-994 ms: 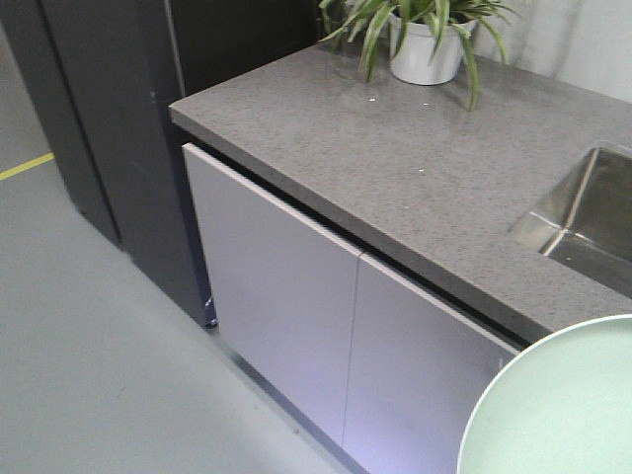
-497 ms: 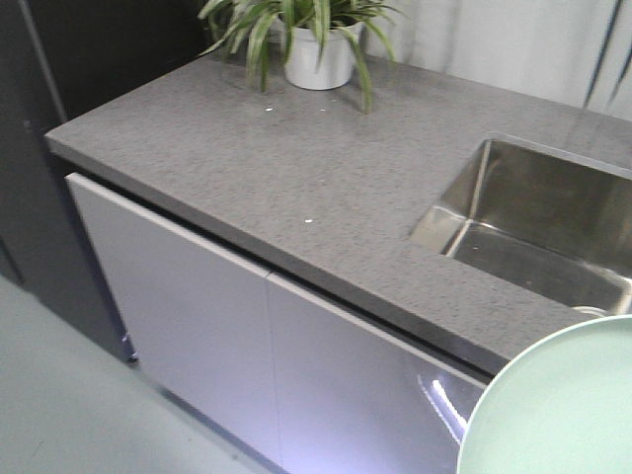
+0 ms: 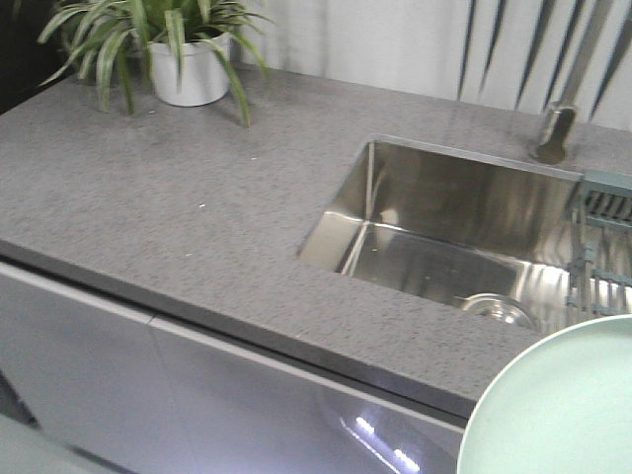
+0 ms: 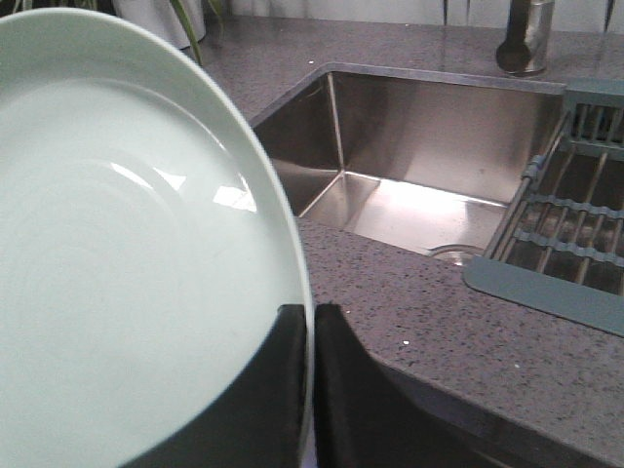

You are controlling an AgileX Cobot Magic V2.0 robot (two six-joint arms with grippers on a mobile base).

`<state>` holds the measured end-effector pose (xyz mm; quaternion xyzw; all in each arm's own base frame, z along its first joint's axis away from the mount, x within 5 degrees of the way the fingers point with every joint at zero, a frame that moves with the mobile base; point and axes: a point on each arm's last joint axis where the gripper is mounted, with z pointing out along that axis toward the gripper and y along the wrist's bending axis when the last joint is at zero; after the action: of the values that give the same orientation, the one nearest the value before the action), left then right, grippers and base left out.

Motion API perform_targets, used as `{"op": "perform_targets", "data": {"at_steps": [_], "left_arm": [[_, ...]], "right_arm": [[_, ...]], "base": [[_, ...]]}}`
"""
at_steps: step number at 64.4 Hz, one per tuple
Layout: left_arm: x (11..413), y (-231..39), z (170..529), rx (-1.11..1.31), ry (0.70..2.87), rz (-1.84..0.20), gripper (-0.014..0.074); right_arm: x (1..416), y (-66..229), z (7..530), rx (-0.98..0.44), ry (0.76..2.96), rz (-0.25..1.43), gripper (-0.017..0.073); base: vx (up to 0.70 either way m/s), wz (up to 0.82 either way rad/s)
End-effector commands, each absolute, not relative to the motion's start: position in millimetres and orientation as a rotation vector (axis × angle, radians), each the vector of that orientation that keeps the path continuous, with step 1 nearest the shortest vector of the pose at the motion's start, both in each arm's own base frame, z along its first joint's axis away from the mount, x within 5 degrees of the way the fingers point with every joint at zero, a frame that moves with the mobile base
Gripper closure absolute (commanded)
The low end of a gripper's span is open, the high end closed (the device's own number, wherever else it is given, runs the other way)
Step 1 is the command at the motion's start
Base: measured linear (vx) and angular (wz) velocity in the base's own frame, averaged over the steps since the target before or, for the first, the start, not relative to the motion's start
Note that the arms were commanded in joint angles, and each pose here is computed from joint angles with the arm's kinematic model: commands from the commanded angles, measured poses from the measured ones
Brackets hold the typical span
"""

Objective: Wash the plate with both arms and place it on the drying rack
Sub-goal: 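Drive up to the steel sink and stop facing it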

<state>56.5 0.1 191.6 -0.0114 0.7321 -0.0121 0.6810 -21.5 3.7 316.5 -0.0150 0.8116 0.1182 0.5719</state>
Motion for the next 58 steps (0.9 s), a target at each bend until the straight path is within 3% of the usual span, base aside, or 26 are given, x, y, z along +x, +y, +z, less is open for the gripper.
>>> {"op": "perform_targets", "data": {"at_steps": [1,58], "left_arm": [[56.2,-0.4,194.5,-0.03,1.563,-0.043,0.0598],[56.2,-0.4,194.5,-0.03,1.563,-0.043,0.0598]], "right_arm": [[-18.8,3.9,328.7,-0.025,1.827,0.284,0.0564],[-18.8,3.9,328.7,-0.025,1.827,0.284,0.0564]], "base": [[0.1,-0.38],[0.07,-0.27]]}}
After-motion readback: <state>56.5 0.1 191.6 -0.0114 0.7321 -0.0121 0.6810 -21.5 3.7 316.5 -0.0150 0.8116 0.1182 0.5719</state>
